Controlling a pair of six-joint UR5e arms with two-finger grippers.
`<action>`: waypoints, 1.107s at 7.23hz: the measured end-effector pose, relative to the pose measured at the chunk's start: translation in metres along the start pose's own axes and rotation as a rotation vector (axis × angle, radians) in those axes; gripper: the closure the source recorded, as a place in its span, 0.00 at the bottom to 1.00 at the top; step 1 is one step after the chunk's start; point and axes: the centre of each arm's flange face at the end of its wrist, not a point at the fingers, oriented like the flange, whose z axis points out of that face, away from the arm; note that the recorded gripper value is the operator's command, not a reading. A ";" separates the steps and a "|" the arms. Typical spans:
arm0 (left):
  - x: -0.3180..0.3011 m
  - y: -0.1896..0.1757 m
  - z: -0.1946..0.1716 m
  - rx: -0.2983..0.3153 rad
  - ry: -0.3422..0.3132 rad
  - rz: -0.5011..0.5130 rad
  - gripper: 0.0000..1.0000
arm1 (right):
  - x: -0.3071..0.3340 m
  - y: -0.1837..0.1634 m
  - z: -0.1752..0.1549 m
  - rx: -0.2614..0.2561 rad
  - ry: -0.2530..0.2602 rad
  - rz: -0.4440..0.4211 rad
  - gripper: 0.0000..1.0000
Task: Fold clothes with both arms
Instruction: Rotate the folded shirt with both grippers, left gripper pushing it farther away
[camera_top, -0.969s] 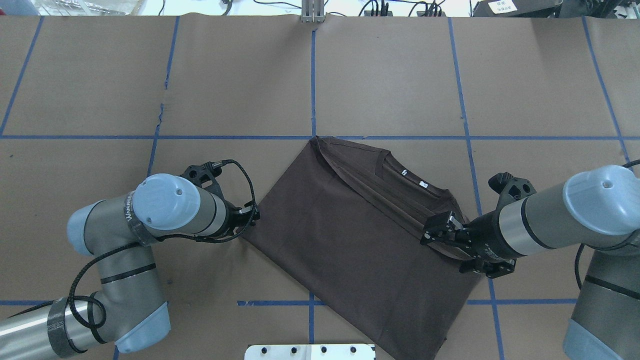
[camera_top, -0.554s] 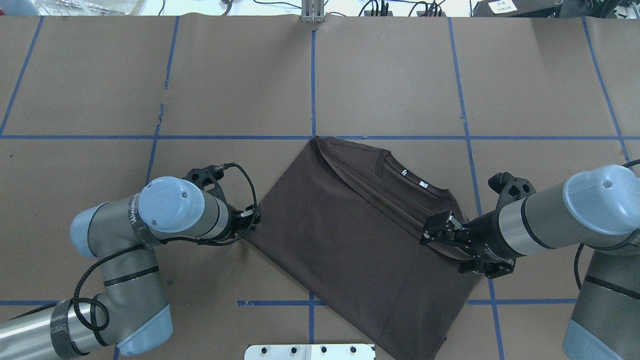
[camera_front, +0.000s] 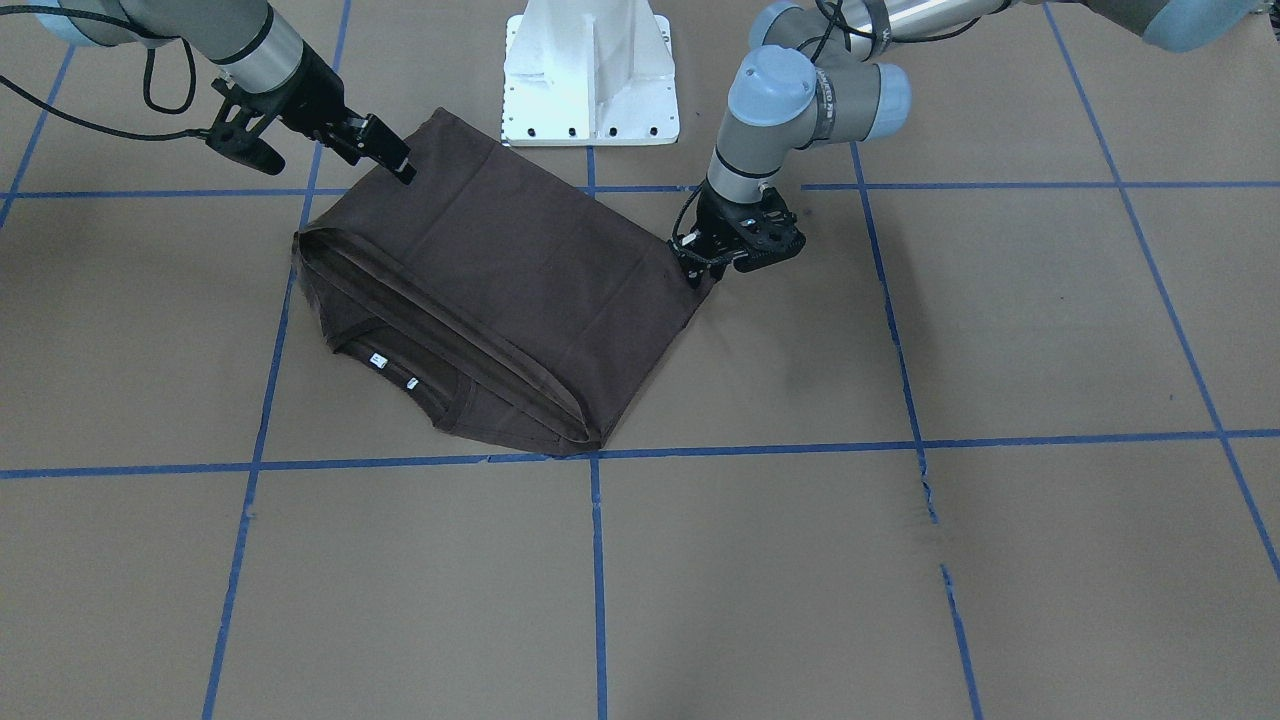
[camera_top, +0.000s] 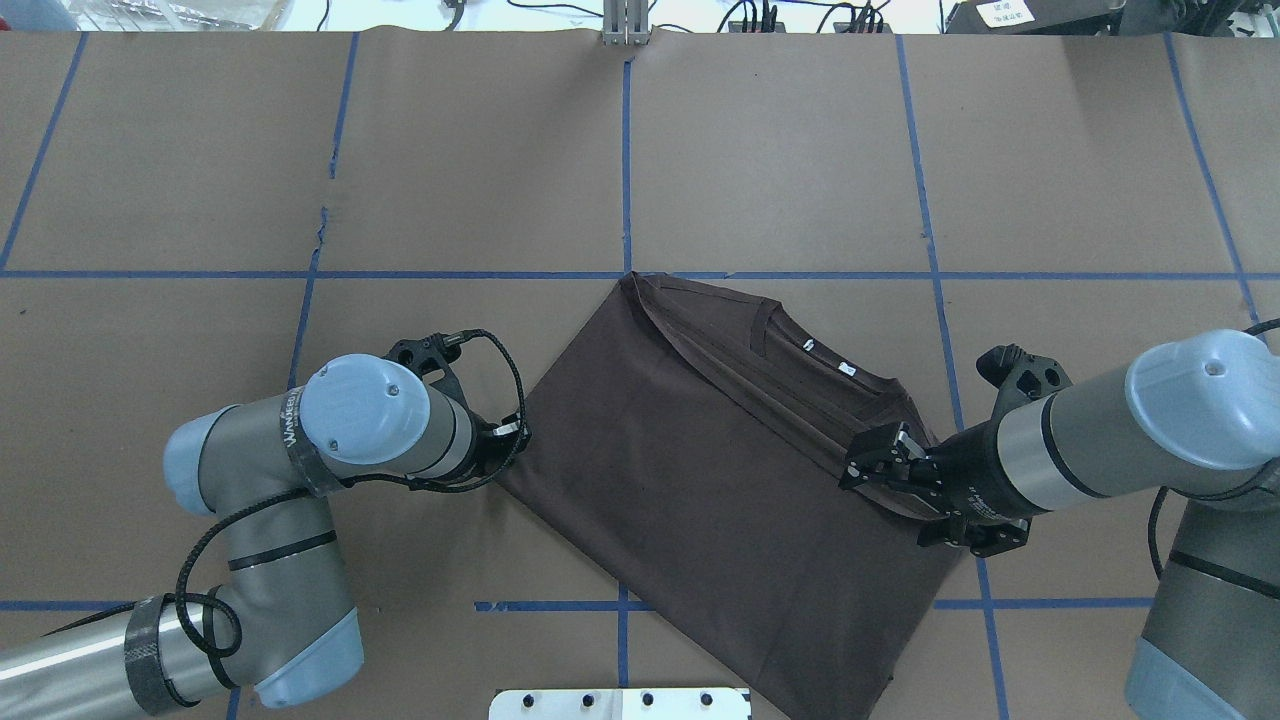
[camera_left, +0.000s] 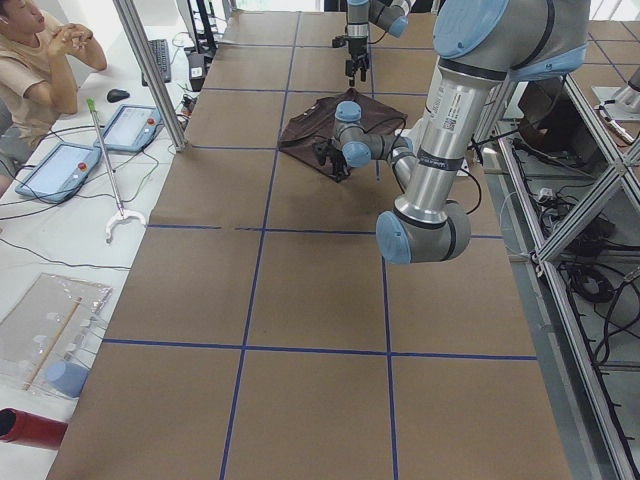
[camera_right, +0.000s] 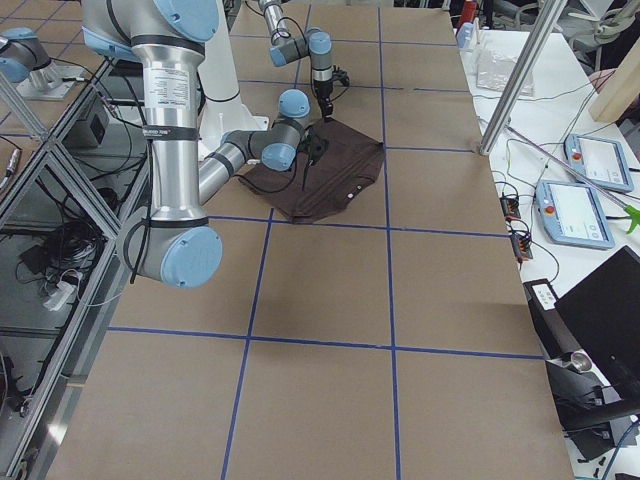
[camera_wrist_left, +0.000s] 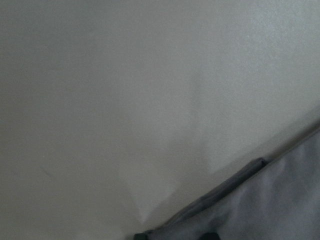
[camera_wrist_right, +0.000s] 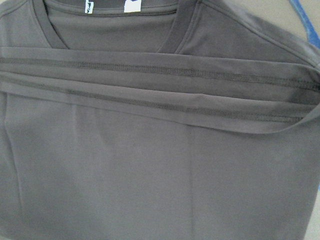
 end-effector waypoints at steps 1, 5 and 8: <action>0.001 0.000 -0.001 0.001 -0.008 0.000 1.00 | 0.000 0.000 0.000 -0.001 0.000 0.000 0.00; 0.003 -0.043 -0.036 0.061 -0.021 0.112 1.00 | -0.001 -0.001 0.000 0.003 -0.002 0.000 0.00; 0.048 -0.173 -0.052 0.205 0.032 0.122 1.00 | -0.030 0.001 -0.005 0.029 -0.065 -0.020 0.00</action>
